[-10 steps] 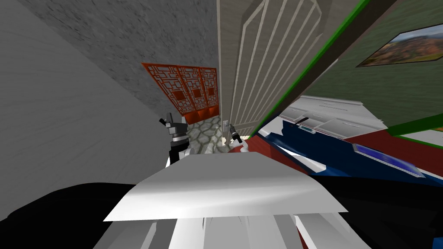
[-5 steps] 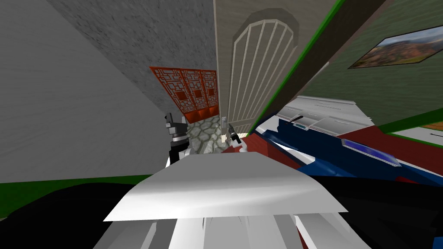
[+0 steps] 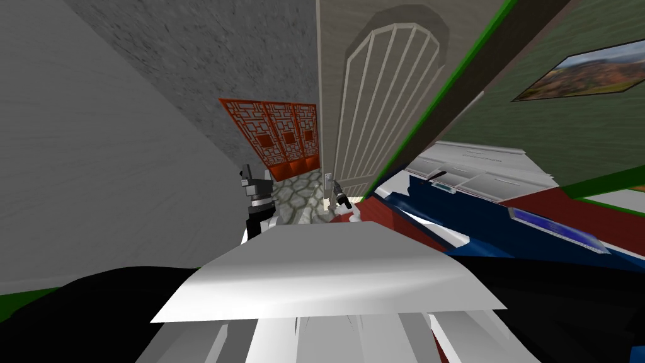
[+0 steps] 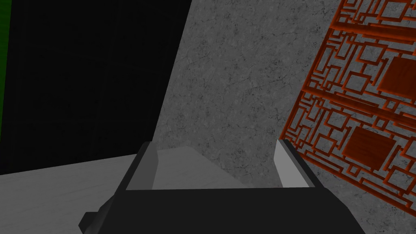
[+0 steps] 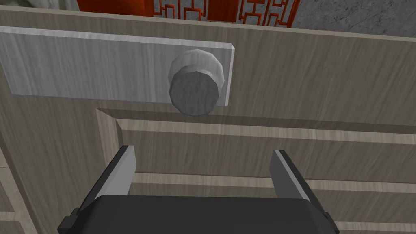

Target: Push the door open

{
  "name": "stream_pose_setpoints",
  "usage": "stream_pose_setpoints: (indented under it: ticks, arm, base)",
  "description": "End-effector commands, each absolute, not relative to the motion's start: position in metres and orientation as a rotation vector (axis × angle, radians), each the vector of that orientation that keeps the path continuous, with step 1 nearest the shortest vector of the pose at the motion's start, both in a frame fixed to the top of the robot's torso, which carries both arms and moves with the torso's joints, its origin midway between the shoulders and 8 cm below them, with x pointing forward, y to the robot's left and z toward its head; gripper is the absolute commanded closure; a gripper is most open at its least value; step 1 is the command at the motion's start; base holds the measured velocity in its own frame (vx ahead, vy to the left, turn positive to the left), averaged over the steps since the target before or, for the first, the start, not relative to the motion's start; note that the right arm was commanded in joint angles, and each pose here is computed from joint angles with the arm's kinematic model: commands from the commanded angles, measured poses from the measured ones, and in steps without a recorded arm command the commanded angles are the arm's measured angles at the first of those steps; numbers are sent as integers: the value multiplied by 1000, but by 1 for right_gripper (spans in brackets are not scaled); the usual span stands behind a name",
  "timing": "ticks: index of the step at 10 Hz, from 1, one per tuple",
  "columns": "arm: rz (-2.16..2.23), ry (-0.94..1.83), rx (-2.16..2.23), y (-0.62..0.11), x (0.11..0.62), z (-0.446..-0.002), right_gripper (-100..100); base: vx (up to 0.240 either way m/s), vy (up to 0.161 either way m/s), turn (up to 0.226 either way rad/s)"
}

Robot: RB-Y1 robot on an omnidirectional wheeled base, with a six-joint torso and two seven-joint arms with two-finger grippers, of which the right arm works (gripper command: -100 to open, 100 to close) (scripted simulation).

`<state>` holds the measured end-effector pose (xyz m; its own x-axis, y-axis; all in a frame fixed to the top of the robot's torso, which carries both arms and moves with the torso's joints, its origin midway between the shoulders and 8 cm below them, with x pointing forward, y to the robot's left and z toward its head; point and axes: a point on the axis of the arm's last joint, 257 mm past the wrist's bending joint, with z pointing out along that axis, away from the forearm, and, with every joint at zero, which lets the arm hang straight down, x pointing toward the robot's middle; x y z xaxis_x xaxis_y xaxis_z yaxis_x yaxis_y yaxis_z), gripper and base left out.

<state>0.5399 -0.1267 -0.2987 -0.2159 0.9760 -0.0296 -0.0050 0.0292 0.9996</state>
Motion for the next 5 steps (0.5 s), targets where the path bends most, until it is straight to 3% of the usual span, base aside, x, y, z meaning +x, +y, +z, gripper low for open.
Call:
stream_pose_setpoints:
  ticks: [1, 5]
  arm:
    - [1343, 1376, 1074, -128, 541, -298, -100]
    - [1355, 1360, 1086, -124, 543, -296, -100]
  base:
    - [186, 80, 28]
    - [187, 53, 19]
